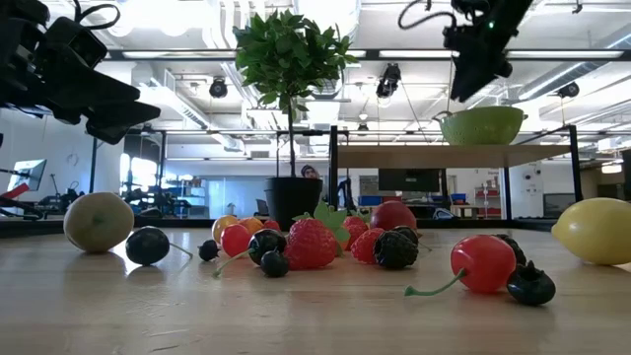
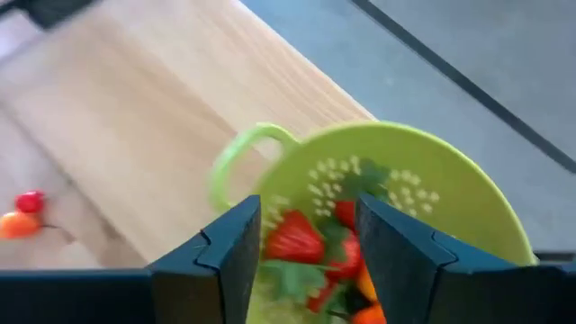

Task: Pick & Place Fruit
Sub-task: Put the blackberry into the green strainer bowl on the shelf

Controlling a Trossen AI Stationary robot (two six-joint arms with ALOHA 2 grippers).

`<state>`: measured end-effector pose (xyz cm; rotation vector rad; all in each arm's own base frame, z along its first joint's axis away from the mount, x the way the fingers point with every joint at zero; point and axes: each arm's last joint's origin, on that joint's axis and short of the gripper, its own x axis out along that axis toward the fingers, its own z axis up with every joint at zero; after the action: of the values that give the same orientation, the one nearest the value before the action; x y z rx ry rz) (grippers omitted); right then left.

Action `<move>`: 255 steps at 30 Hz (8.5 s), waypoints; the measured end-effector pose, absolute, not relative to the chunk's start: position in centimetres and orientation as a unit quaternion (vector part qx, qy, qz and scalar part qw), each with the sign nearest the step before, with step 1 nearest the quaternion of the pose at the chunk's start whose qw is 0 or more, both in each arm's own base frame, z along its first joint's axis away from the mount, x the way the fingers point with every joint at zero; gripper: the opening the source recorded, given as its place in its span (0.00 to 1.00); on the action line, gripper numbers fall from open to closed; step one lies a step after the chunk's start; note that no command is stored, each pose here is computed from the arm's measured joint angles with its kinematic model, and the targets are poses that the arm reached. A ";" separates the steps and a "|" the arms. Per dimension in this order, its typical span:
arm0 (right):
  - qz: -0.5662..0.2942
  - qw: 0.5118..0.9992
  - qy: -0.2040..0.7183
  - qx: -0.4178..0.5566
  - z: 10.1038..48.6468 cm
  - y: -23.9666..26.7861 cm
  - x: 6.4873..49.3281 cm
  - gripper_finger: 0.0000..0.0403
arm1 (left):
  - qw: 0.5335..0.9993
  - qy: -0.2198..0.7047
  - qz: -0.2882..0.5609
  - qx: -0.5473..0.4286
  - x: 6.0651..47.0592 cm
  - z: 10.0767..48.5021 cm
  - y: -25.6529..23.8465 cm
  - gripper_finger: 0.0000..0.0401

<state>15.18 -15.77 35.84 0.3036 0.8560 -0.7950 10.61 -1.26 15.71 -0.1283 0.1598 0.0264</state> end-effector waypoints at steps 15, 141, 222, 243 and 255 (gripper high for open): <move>-0.214 0.895 0.385 0.071 36.9 -8.5 20.5 0.23 | 0.995 0.080 0.013 -0.064 10.6 15.7 -1.3 0.57; 0.314 0.718 0.528 -0.326 14.3 19.0 34.4 0.26 | 0.995 0.081 0.013 -0.064 10.6 15.7 -1.3 0.57; 0.289 0.721 0.575 -0.257 14.4 18.9 33.7 0.38 | 0.995 0.082 0.013 -0.064 10.6 15.7 -1.3 0.57; 0.252 0.715 0.599 -0.257 14.2 18.5 33.4 0.26 | 0.995 0.082 0.013 -0.064 10.6 15.7 -1.3 0.57; 0.241 0.725 0.600 -0.239 15.1 18.4 33.3 0.23 | 0.995 0.081 0.013 -0.064 10.6 15.7 -1.3 0.57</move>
<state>33.26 18.43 15.05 -0.5277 1.3229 0.5320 10.63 -1.26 15.69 -0.1277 0.1633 0.0264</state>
